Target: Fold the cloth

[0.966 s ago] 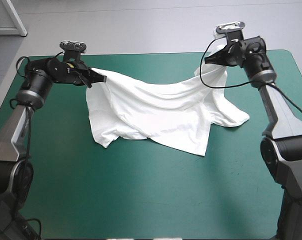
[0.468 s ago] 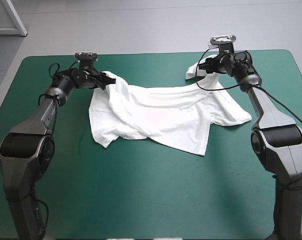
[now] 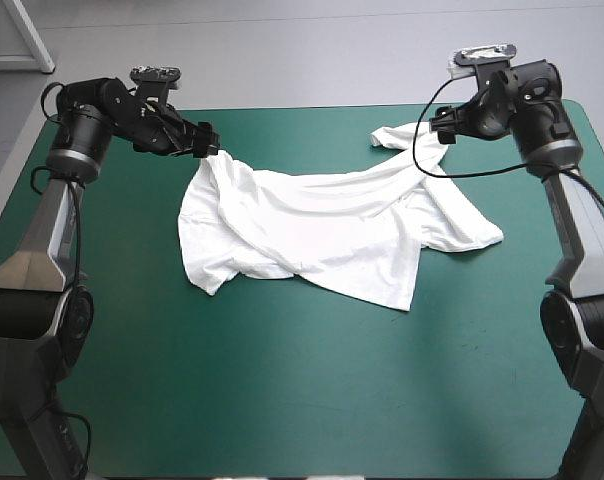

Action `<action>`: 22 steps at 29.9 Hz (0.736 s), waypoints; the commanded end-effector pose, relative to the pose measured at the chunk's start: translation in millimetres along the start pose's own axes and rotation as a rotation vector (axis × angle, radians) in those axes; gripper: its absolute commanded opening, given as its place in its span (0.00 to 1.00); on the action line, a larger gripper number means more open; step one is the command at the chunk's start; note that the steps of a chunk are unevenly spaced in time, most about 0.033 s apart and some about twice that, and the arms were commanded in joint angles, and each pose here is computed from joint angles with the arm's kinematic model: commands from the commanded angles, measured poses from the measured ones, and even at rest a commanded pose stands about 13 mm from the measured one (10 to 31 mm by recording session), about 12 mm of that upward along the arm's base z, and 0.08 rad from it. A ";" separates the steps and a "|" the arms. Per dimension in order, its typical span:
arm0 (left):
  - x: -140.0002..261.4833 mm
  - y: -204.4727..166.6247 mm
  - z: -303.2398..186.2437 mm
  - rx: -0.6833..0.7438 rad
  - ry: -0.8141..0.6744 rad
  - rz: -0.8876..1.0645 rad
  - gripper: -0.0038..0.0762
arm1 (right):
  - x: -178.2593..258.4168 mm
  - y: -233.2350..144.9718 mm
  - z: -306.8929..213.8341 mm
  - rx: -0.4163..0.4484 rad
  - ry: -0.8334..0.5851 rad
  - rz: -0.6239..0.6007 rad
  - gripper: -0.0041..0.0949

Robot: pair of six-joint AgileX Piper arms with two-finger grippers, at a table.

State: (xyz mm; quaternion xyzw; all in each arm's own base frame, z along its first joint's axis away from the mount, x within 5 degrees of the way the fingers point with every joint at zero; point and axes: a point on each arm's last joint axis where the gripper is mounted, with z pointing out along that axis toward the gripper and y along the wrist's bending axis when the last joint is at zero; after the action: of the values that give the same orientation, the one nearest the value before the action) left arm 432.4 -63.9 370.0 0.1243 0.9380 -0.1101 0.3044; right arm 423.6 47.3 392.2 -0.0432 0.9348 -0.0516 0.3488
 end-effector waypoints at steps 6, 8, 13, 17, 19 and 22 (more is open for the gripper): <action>22.1 -18.9 -58.0 -0.008 0.059 -0.039 0.79 | 27.2 -11.5 -41.4 0.017 0.085 0.000 0.85; 37.4 -16.8 -59.0 -0.042 0.107 -0.045 0.78 | 39.2 -14.1 -38.4 0.045 0.126 -0.028 0.85; 78.3 -12.6 -49.0 -0.090 0.248 -0.080 0.78 | 57.2 -18.5 -26.5 0.025 0.204 -0.035 0.85; 117.5 -8.6 -18.3 -0.087 0.412 -0.131 0.78 | 63.2 -27.5 -20.7 -0.005 0.233 0.014 0.85; 127.3 -6.1 -4.4 -0.087 0.442 -0.140 0.78 | 63.6 -32.1 -20.3 0.002 0.235 0.025 0.85; 130.7 -4.3 14.6 -0.071 0.416 -0.169 0.78 | 64.3 -38.1 -19.8 0.008 0.237 0.041 0.85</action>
State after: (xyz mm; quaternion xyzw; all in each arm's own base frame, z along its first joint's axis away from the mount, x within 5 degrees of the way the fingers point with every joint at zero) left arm 335.2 -46.2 270.8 0.0668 0.9947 -0.0565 0.0545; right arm 374.4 11.7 340.8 -0.0236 0.9811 -0.0502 0.1851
